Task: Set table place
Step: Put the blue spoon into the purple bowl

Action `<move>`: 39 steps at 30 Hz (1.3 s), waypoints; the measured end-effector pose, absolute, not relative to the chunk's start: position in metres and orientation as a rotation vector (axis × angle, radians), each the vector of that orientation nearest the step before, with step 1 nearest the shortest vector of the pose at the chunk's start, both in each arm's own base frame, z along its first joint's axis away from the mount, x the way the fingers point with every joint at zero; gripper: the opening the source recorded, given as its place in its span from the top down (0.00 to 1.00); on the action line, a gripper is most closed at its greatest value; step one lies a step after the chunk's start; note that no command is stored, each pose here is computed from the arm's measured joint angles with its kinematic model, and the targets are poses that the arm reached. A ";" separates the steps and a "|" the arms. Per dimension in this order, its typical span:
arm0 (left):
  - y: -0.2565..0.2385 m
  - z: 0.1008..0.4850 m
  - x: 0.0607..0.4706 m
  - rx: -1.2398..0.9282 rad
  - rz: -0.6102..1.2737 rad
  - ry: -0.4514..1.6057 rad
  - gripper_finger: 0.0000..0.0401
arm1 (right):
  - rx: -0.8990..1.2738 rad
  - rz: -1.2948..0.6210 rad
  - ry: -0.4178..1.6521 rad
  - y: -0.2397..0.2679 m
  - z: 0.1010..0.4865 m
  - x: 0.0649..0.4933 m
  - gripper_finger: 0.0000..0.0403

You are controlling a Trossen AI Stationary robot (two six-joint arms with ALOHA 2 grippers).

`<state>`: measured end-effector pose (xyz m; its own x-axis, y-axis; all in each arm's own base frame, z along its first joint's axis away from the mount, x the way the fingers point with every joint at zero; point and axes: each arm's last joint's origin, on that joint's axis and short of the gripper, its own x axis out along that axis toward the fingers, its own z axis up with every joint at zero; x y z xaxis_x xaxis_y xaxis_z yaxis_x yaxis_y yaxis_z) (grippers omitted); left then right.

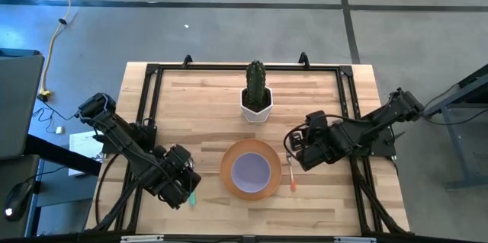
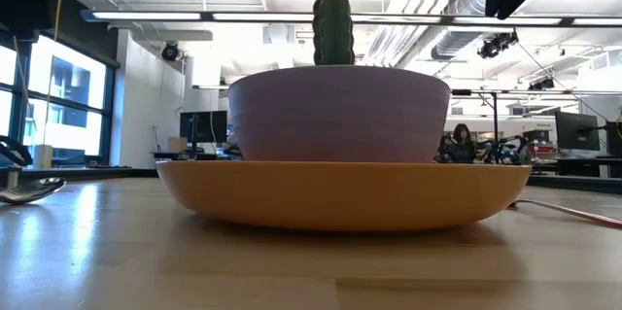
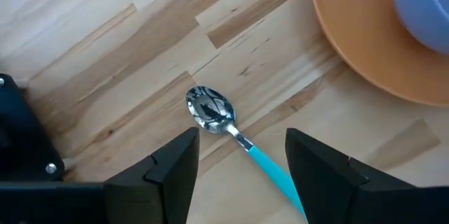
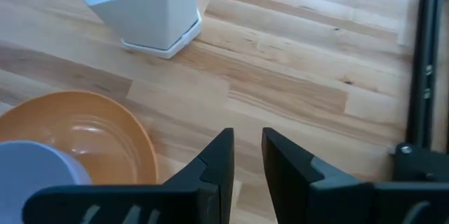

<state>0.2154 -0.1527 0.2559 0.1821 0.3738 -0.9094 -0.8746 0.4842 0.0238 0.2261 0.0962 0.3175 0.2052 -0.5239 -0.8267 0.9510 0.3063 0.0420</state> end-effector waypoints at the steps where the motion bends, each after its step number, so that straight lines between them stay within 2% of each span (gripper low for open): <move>1: -0.153 0.256 0.215 -0.597 0.961 1.035 0.50 | 0.630 -1.133 0.820 0.096 0.318 0.225 0.83; 16: -0.153 0.256 0.216 -0.789 1.092 0.906 0.50 | 0.519 -1.022 0.856 0.075 0.339 0.211 0.83; 26: -0.160 0.240 0.225 -0.812 1.149 0.884 0.50 | 0.505 -0.980 0.789 0.066 0.354 0.194 0.83; 39: -0.162 0.235 0.229 -0.832 1.157 0.881 0.50 | 0.490 -0.982 0.778 0.066 0.355 0.195 0.83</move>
